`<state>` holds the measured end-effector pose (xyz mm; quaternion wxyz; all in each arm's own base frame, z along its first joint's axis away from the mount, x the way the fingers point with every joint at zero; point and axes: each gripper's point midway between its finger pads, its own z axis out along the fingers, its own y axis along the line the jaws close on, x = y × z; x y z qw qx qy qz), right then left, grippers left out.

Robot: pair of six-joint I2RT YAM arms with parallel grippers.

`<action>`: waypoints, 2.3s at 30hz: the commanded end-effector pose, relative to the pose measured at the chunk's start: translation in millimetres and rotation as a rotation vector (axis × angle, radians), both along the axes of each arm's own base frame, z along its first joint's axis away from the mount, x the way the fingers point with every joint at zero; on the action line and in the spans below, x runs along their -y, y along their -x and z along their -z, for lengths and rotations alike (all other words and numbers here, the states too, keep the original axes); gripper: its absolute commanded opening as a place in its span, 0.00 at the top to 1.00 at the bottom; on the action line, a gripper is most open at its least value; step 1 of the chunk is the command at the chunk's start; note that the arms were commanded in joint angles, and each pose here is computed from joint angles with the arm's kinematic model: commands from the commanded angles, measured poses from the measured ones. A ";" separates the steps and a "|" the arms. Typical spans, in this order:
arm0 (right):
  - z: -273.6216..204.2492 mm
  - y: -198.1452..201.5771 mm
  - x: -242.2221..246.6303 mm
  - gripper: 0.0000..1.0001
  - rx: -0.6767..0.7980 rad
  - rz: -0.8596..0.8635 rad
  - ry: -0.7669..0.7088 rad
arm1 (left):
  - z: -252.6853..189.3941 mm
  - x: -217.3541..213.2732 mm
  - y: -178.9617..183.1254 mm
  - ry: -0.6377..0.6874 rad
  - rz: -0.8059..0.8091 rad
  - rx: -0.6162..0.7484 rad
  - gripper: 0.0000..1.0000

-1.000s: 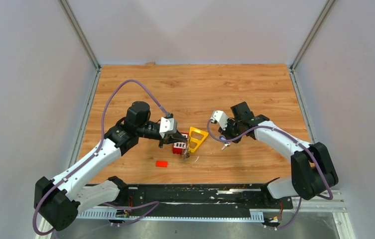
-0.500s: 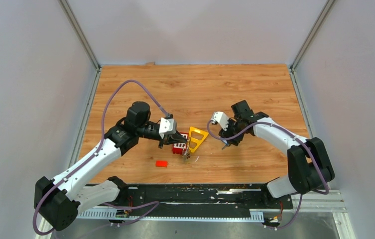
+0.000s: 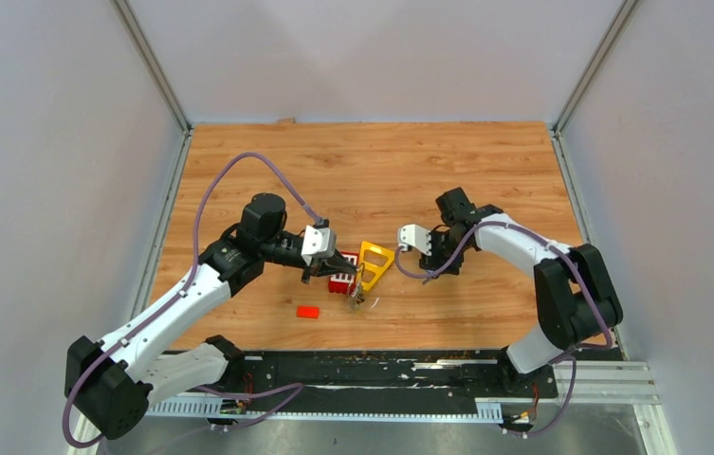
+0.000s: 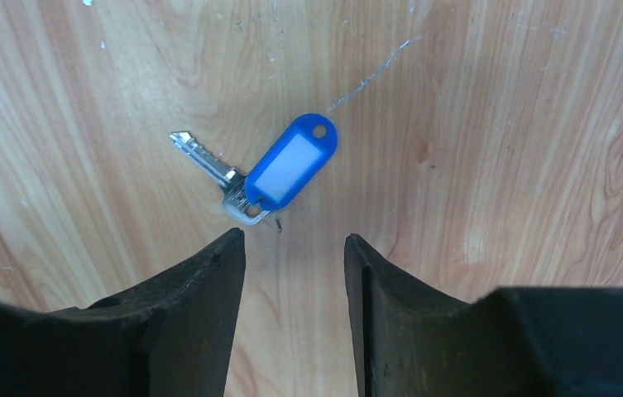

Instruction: Put the keys on the keyring

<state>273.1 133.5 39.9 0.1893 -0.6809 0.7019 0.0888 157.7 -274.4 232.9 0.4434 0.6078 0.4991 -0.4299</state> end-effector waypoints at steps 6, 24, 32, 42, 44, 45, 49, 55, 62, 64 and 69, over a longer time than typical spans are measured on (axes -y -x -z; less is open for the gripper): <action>3.4 -20.6 -11.3 0.55 -0.015 -0.134 0.015 | -8.2 1.2 -0.2 0.026 0.026 0.046 1.00; 16.8 4.8 -15.2 0.70 -0.139 -0.183 0.022 | -4.6 0.8 -3.0 0.012 0.019 0.054 1.00; 16.3 5.2 -12.8 0.80 -0.133 -0.182 0.032 | -4.8 1.0 -2.5 0.012 0.020 0.052 1.00; 7.3 3.3 -9.5 0.76 -0.110 -0.185 0.044 | -4.4 0.9 -2.4 0.012 0.021 0.053 1.00; 5.1 3.5 -8.3 0.75 -0.105 -0.188 0.046 | -4.2 0.7 -3.2 0.011 0.017 0.054 1.00; 4.1 3.0 -8.1 0.75 -0.100 -0.190 0.045 | -4.0 0.6 -2.9 0.011 0.019 0.053 1.00; 0.2 2.0 -6.8 0.74 -0.088 -0.189 0.041 | -4.1 0.8 -2.7 0.011 0.020 0.056 1.00; 1.0 3.2 -5.8 0.75 -0.094 -0.189 0.041 | -4.2 0.6 -2.6 0.011 0.019 0.053 1.00; 5.7 2.2 -6.3 0.76 -0.105 -0.188 0.044 | -4.4 0.7 -2.3 0.012 0.021 0.053 1.00; 7.1 1.9 -5.6 0.76 -0.108 -0.187 0.048 | -4.3 0.8 -2.4 0.012 0.021 0.053 1.00; 10.5 2.8 -4.2 0.77 -0.113 -0.188 0.054 | -4.1 0.4 -2.9 0.012 0.019 0.056 1.00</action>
